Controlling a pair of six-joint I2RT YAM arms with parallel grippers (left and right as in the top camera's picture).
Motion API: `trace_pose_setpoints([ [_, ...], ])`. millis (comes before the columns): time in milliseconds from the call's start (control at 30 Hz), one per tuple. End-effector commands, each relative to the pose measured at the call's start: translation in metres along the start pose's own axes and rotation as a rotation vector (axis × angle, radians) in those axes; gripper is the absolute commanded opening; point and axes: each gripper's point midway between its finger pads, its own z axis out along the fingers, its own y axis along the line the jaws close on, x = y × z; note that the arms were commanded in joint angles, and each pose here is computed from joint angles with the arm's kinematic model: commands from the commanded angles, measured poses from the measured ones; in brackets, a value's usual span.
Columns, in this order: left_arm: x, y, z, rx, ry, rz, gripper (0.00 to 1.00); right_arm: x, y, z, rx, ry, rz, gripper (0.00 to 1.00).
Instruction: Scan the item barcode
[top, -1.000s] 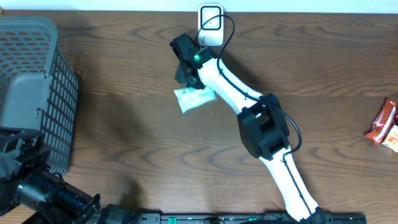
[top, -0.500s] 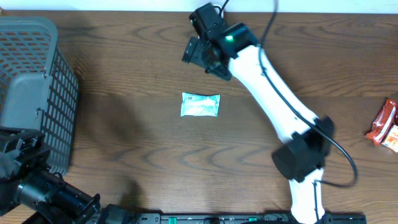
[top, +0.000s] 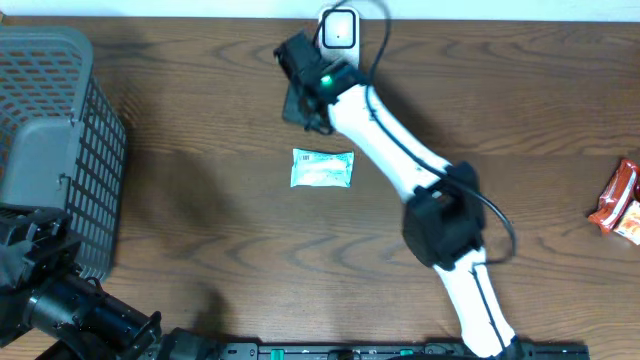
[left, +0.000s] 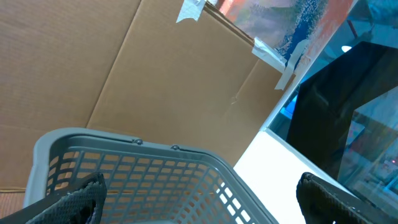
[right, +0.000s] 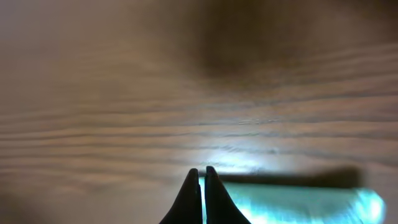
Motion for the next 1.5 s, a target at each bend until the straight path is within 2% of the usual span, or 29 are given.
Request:
trace_pose_setpoints([
  [0,-0.005,0.004,0.0,-0.014,-0.006,-0.013,0.98,0.007,-0.006,0.018,0.02,0.035,-0.033,0.01],
  [133,-0.005,0.004,0.0,-0.014,-0.006,-0.013,0.98,0.029,-0.015,0.037,0.056,0.115,-0.059,0.01],
  [300,-0.005,0.004,0.0,-0.014,-0.006,-0.013,0.98,0.065,-0.028,0.034,0.134,0.23,-0.09,0.01],
  [533,-0.005,0.004,0.0,-0.014,-0.006,-0.013,0.98,0.137,-0.043,0.003,0.151,0.562,-0.239,0.01],
  [567,-0.005,0.004,0.0,-0.014,-0.006,-0.013,0.98,0.141,-0.046,-0.001,0.153,0.587,-0.258,0.04],
  [600,-0.005,0.004,0.0,-0.014,-0.006,-0.013,0.98,0.143,-0.048,-0.003,0.155,0.602,-0.275,0.17],
  [667,-0.005,0.004,0.0,-0.014,-0.006,-0.013,0.98,0.141,-0.049,-0.006,0.148,0.605,-0.298,0.31],
  [733,-0.005,0.004,0.0,-0.014,-0.006,-0.013,0.98,0.134,-0.046,-0.013,0.129,0.592,-0.288,0.49],
  [767,-0.005,0.004,0.0,-0.014,-0.006,-0.013,0.98,0.128,-0.043,-0.019,0.109,0.584,-0.279,0.61],
  [800,-0.005,0.004,0.0,-0.014,-0.006,-0.013,0.98,0.122,-0.038,-0.028,0.083,0.571,-0.265,0.86],
  [833,-0.005,0.004,0.0,-0.014,-0.006,-0.013,0.98,0.116,-0.036,-0.037,0.07,0.56,-0.244,0.95],
  [867,-0.005,0.004,0.0,-0.014,-0.006,-0.013,0.98,0.112,-0.034,-0.047,0.062,0.55,-0.223,0.96],
  [900,-0.005,0.004,0.0,-0.014,-0.006,-0.013,0.98,0.107,-0.032,-0.057,0.055,0.537,-0.214,0.88],
  [933,-0.005,0.004,0.0,-0.014,-0.006,-0.013,0.98,0.101,-0.031,-0.065,0.047,0.515,-0.217,0.74],
  [967,-0.005,0.004,0.0,-0.014,-0.006,-0.013,0.97,0.095,-0.029,-0.071,0.043,0.482,-0.207,0.73],
  [1000,-0.005,0.004,0.0,-0.014,-0.006,-0.013,0.98,0.094,-0.027,-0.074,0.044,0.47,-0.188,0.81],
  [1033,-0.005,0.004,0.0,-0.014,-0.006,-0.013,0.98,0.095,-0.026,-0.076,0.046,0.474,-0.156,0.94],
  [1067,-0.005,0.004,0.0,-0.014,-0.006,-0.013,0.98,0.098,-0.023,-0.076,0.034,0.485,-0.151,0.99],
  [1133,-0.005,0.004,0.0,-0.014,-0.006,-0.013,0.98,0.103,-0.027,-0.078,0.062,0.503,-0.125,0.99],
  [1167,-0.005,0.004,0.0,-0.014,-0.006,-0.013,0.98,0.108,-0.035,-0.08,0.117,0.527,-0.042,0.99],
  [1200,-0.005,0.004,0.0,-0.014,-0.006,-0.013,0.98,0.116,-0.047,-0.085,0.204,0.557,0.088,0.96],
  [1267,-0.005,0.004,0.0,-0.014,-0.006,-0.013,0.98,0.127,-0.059,-0.09,0.32,0.582,0.261,0.84],
  [1300,-0.005,0.004,0.0,-0.014,-0.006,-0.013,0.98,0.13,-0.06,-0.089,0.344,0.587,0.329,0.85],
  [1333,-0.005,0.004,0.0,-0.014,-0.006,-0.013,0.98,0.133,-0.061,-0.088,0.379,0.577,0.411,0.81],
  [1400,-0.005,0.004,0.0,-0.014,-0.006,-0.013,0.98,0.132,-0.068,-0.084,0.448,0.53,0.539,0.8],
  [1467,-0.005,0.004,0.0,-0.014,-0.006,-0.013,0.98,0.127,-0.08,-0.079,0.518,0.455,0.63,0.83],
])
